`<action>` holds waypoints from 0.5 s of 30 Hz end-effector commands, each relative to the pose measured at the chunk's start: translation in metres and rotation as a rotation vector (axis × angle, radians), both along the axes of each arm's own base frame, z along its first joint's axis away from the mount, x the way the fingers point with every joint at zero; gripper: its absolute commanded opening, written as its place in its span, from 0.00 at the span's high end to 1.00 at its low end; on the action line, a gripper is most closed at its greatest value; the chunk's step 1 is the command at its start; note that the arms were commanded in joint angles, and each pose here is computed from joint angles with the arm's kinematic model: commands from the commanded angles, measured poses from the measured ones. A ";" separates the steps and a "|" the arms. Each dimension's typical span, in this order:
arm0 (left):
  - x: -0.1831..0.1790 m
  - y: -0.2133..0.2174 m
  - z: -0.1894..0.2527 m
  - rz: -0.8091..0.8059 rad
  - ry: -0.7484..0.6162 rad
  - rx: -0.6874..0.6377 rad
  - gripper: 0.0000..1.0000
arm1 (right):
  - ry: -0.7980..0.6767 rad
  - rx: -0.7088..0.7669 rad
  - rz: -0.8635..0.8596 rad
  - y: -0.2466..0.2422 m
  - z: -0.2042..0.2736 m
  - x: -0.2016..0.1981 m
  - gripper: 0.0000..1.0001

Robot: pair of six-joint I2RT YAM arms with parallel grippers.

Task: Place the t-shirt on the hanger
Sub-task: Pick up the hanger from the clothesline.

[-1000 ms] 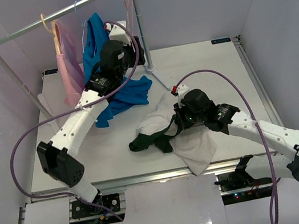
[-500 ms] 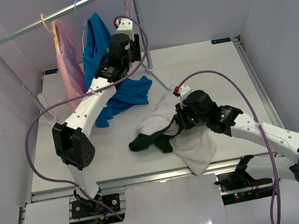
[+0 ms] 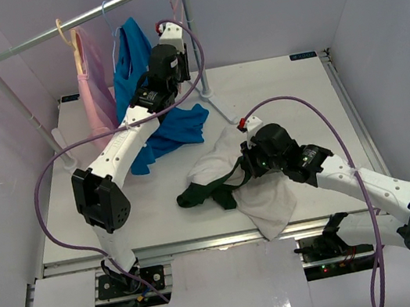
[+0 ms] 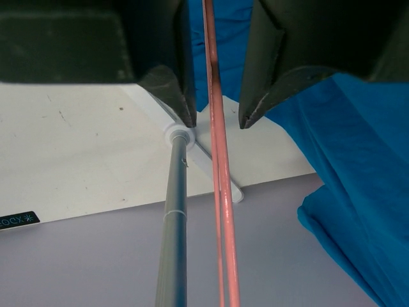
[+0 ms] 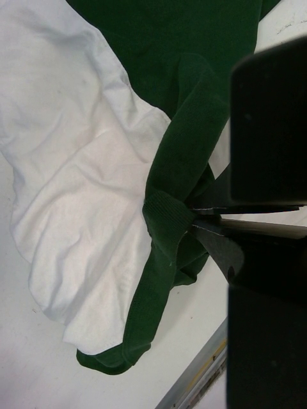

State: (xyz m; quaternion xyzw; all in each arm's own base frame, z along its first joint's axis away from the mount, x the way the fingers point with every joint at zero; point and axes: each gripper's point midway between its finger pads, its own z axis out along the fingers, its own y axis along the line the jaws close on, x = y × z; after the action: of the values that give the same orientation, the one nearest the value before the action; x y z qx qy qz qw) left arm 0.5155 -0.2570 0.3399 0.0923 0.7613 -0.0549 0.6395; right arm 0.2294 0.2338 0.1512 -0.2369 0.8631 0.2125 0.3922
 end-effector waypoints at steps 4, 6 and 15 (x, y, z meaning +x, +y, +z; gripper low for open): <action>-0.007 0.009 0.044 0.013 -0.086 -0.037 0.88 | -0.047 0.019 -0.003 0.000 0.008 0.005 0.92; -0.007 0.015 0.051 0.049 -0.098 -0.044 1.00 | -0.046 0.020 -0.001 0.000 0.008 0.005 0.92; -0.029 0.041 0.097 0.115 -0.171 -0.091 1.00 | -0.069 0.037 -0.009 -0.002 0.013 0.005 0.92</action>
State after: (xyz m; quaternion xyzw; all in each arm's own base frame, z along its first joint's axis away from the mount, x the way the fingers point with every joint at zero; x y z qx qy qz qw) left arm 0.5141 -0.2421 0.3524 0.0684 0.7556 -0.0294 0.6508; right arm 0.2287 0.2301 0.1504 -0.2351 0.8624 0.2083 0.3970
